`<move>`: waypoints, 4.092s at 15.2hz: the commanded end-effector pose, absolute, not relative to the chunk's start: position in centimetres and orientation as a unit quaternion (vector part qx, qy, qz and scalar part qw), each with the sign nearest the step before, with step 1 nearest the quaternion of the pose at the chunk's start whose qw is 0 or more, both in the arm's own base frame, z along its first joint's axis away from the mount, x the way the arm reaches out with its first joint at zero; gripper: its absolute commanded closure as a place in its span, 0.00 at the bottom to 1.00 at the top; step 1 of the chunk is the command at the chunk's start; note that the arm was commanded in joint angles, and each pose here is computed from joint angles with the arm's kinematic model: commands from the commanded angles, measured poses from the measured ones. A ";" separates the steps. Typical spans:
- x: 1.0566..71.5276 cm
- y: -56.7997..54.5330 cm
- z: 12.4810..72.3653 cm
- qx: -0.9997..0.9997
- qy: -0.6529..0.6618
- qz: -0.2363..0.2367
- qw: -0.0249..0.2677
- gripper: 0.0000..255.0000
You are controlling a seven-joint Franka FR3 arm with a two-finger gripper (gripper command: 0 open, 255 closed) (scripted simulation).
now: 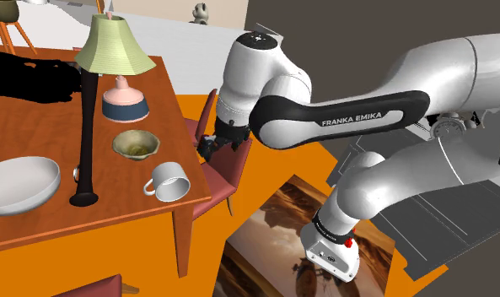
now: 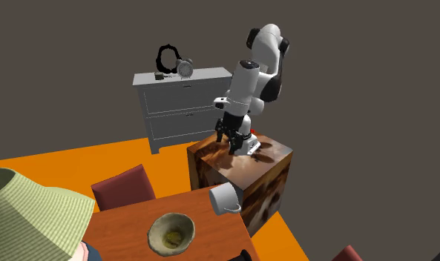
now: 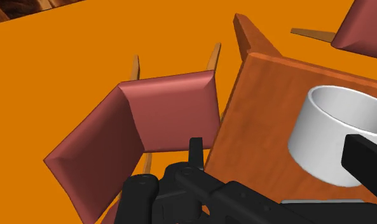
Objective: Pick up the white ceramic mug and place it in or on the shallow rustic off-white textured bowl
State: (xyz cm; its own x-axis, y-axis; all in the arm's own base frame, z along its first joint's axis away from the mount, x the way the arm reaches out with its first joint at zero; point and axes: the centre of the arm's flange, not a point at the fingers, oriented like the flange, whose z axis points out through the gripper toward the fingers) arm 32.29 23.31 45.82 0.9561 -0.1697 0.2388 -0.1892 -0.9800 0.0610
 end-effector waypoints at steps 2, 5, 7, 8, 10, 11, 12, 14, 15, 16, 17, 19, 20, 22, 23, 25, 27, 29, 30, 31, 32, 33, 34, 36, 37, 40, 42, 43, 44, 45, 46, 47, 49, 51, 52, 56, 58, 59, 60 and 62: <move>32.6 27.0 43.8 0.985 -0.098 0.134 0.041 0.00; 33.1 30.5 41.9 0.982 -0.105 0.152 0.042 0.00; 33.6 32.8 40.6 0.980 -0.109 0.163 0.042 0.00; 33.8 33.9 39.9 0.978 -0.111 0.169 0.042 0.00; 34.3 36.2 38.6 0.976 -0.116 0.180 0.043 0.00; 34.6 37.4 38.0 0.975 -0.118 0.186 0.043 0.00; 34.9 38.5 37.4 0.973 -0.120 0.191 0.043 0.00; 35.5 40.8 36.1 0.970 -0.124 0.202 0.044 0.00; 35.5 40.8 36.1 0.970 -0.124 0.203 0.044 0.00; 35.7 40.8 35.6 0.970 -0.124 0.203 0.044 0.00; 35.9 40.7 35.1 0.970 -0.124 0.203 0.044 0.00; 36.3 40.6 34.1 0.970 -0.124 0.203 0.044 0.00; 36.5 40.5 33.6 0.970 -0.124 0.203 0.044 0.00; 37.1 40.3 32.4 0.970 -0.124 0.203 0.044 0.00; 37.1 40.3 32.4 0.970 -0.124 0.203 0.044 0.00; 37.1 40.3 32.4 0.970 -0.124 0.203 0.044 0.00; 37.1 40.3 32.4 0.970 -0.124 0.203 0.044 0.00; 37.1 40.3 32.4 0.970 -0.124 0.203 0.044 0.00; 37.1 40.3 32.4 0.970 -0.124 0.203 0.044 0.00; 37.1 40.3 32.4 0.970 -0.124 0.203 0.044 1.00; 37.1 40.3 32.4 0.970 -0.124 0.203 0.044 1.00; 37.1 40.3 32.4 0.970 -0.124 0.203 0.044 1.00; 37.1 40.3 32.4 0.970 -0.124 0.203 0.044 1.00; 37.1 40.3 32.4 0.970 -0.124 0.203 0.044 1.00; 37.1 40.3 32.4 0.970 -0.124 0.203 0.044 1.00; 37.1 40.3 32.4 0.970 -0.124 0.203 0.044 1.00; 37.1 40.3 33.5 0.970 -0.124 0.203 0.044 1.00; 37.1 40.3 34.0 0.970 -0.124 0.203 0.044 1.00; 37.1 40.3 34.5 0.970 -0.124 0.203 0.044 1.00; 37.1 40.3 35.0 0.970 -0.124 0.203 0.044 1.00; 37.1 40.3 35.6 0.970 -0.124 0.203 0.044 1.00; 37.1 40.3 36.1 0.970 -0.124 0.203 0.044 1.00; 37.1 40.3 37.2 0.970 -0.124 0.203 0.044 1.00; 37.1 40.3 38.2 0.970 -0.124 0.203 0.044 1.00; 37.1 40.3 38.7 0.970 -0.124 0.203 0.044 1.00; 37.1 40.3 40.9 0.970 -0.124 0.203 0.044 1.00; 37.1 40.3 41.9 0.970 -0.124 0.203 0.044 1.00; 37.1 40.3 42.4 0.970 -0.124 0.203 0.044 1.00; 37.1 40.3 43.0 0.970 -0.124 0.203 0.044 1.00; 37.1 40.3 44.0 0.970 -0.124 0.203 0.044 1.00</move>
